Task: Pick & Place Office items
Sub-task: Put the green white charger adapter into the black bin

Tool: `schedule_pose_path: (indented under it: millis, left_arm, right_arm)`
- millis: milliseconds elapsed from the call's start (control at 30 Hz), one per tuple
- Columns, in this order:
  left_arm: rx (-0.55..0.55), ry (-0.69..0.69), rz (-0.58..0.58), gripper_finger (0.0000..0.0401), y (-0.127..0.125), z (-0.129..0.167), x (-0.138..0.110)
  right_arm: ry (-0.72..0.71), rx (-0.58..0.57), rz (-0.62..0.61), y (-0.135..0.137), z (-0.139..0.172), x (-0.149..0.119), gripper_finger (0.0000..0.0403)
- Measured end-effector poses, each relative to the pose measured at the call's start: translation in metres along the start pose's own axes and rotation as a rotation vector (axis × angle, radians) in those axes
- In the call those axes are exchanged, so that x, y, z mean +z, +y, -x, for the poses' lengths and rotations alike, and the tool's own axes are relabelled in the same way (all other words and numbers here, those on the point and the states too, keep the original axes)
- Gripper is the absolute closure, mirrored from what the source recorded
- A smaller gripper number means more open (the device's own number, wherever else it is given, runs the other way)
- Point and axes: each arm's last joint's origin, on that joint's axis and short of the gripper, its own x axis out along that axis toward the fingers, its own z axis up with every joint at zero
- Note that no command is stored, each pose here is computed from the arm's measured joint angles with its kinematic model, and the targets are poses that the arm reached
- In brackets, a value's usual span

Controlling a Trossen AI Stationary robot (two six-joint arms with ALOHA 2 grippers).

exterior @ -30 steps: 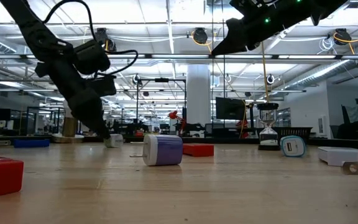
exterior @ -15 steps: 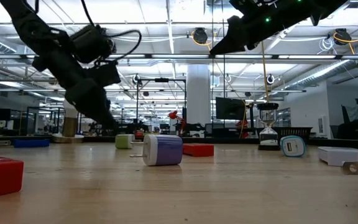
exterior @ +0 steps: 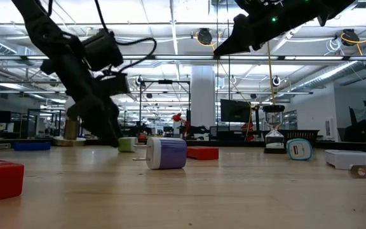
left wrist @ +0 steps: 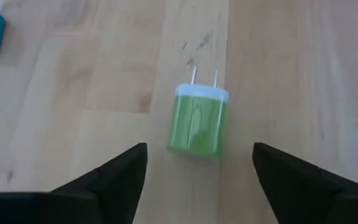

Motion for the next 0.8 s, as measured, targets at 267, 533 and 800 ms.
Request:
schedule_pose_path:
  millis: [267,533,800]
  left_arm:
    - [-0.017,-0.049,-0.021,0.0173,0.000,-0.014,0.002]
    - [-0.030,-0.021,-0.052,0.0207,-0.001,-0.014,0.000]
    - [-0.025,-0.049,-0.086,0.0265,-0.003,-0.014,0.002]
  right_arm:
    - [0.001,-0.002,0.000,0.000,0.000,0.000,0.0403]
    - [0.003,-0.001,0.001,0.000,0.000,0.000,0.0403]
    - [0.003,-0.002,0.001,0.000,0.000,0.000,0.0403]
